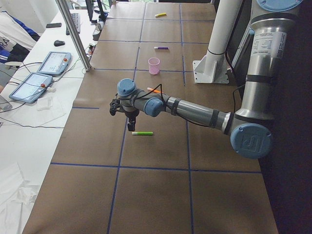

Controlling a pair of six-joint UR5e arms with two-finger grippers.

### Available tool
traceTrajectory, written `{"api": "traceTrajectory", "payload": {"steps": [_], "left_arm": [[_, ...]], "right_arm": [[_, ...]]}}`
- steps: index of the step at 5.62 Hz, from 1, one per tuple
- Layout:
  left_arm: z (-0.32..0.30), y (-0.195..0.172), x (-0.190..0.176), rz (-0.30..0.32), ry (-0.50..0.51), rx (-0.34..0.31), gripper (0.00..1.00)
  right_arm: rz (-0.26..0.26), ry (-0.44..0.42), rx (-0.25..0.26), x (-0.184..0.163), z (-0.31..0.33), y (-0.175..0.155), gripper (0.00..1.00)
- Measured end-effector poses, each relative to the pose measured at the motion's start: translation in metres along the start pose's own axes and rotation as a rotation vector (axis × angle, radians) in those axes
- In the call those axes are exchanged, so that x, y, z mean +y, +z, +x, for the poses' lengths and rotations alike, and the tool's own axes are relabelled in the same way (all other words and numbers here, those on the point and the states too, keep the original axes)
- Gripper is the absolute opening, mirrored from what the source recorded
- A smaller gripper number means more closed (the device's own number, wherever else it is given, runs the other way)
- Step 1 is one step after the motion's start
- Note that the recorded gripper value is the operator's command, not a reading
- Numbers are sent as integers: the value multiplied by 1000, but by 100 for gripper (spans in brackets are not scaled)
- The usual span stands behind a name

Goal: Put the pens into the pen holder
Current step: 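Move the left gripper down over the green highlighter, then close the left gripper on the green highlighter's cap end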

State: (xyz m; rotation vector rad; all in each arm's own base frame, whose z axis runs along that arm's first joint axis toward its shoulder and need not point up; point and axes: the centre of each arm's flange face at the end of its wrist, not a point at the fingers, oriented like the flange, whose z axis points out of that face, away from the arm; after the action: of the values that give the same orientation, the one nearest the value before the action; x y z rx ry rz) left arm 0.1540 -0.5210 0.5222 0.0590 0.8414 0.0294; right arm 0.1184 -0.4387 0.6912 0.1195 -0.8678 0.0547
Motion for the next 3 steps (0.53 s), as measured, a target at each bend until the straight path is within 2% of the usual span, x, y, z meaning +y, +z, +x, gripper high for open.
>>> {"api": "traceTrajectory", "payload": {"steps": [1,3], "left_arm": [[23,38,5,36,-15,-39,100],[20,88,11,74,-8,-21,100]], "right_arm": [[1,-5,-2,-2,-2,0,100],[0,-8,-1,-3,-3,1,100]]}}
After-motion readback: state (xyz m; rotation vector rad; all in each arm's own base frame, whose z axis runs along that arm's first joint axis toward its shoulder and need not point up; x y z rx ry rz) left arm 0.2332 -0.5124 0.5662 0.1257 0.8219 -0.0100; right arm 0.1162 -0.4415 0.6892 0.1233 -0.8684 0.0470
